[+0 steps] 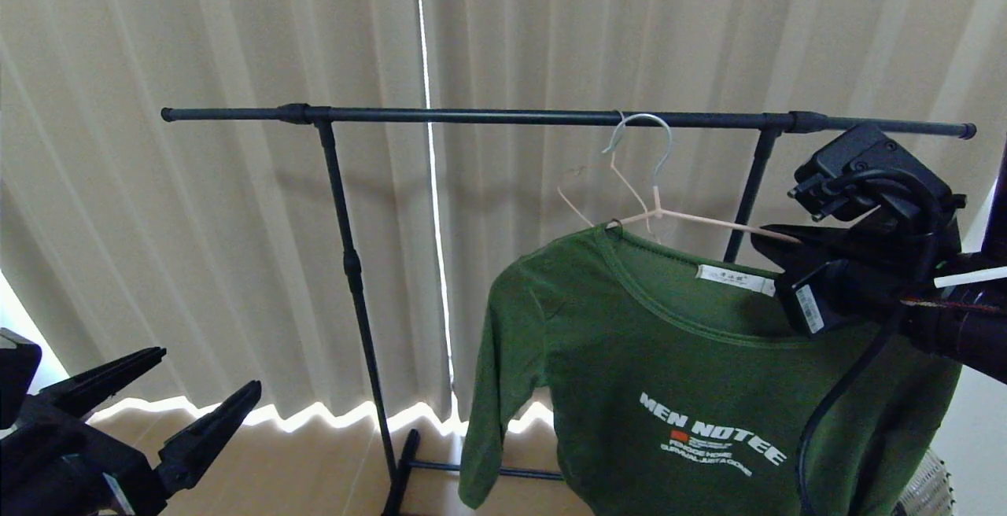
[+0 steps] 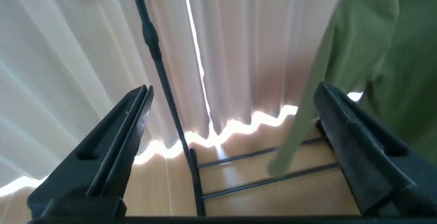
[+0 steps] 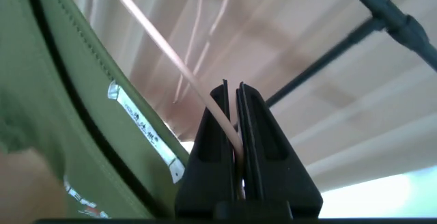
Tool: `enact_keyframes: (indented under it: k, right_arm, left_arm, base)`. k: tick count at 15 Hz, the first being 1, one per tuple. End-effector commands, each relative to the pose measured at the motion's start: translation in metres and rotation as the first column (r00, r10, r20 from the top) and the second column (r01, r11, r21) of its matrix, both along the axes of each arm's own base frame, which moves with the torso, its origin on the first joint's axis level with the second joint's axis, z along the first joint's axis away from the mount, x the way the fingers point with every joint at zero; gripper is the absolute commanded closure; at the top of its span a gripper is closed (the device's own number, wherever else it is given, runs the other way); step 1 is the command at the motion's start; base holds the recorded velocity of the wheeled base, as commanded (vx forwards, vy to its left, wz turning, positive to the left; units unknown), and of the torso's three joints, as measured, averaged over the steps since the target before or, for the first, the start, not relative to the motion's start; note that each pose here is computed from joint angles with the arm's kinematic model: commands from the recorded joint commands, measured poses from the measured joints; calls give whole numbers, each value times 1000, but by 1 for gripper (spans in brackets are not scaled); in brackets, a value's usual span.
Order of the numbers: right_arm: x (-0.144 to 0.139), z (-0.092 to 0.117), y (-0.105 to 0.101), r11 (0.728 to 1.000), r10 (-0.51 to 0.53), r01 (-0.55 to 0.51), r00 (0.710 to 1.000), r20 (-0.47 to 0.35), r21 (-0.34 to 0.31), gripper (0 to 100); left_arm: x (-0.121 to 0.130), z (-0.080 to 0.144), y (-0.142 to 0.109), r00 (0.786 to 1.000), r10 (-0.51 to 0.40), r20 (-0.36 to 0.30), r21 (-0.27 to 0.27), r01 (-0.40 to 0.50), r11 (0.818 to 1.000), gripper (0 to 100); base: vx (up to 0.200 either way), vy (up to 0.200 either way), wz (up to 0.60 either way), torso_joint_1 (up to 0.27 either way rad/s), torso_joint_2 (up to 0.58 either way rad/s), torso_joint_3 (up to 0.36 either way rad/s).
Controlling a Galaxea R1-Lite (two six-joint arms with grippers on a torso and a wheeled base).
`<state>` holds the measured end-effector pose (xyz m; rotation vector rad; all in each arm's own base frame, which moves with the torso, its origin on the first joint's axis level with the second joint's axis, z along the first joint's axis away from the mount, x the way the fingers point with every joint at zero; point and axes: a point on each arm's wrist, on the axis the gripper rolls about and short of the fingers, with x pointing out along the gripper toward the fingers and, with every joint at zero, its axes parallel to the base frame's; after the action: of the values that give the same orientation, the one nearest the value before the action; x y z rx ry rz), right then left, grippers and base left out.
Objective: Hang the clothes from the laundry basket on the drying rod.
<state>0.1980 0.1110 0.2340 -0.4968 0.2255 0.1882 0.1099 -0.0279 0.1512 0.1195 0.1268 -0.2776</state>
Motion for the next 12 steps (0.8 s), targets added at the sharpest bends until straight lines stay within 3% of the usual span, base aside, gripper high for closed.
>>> enact_keyframes:
  k: [1,9,12]
  right_arm:
    - [-1,0,-2,1000,-7,7,1000,0,0,100]
    - [-1,13,-9,999,-33,32,999,41,23,100]
    - [0,14,-12,999,-47,46,998,44,25,100]
  left_arm:
    - [-1,0,0,1000,1,5,0,-1,1000,0]
    - [-5,5,2,999,4,36,-11,-4,1000,0]
    - [-8,5,2,999,6,49,-14,-5,1000,0]
  base:
    - [0,200,0,2,-2,7]
    - [0,200,0,2,4,3]
    - [0,0,0,0,0,0]
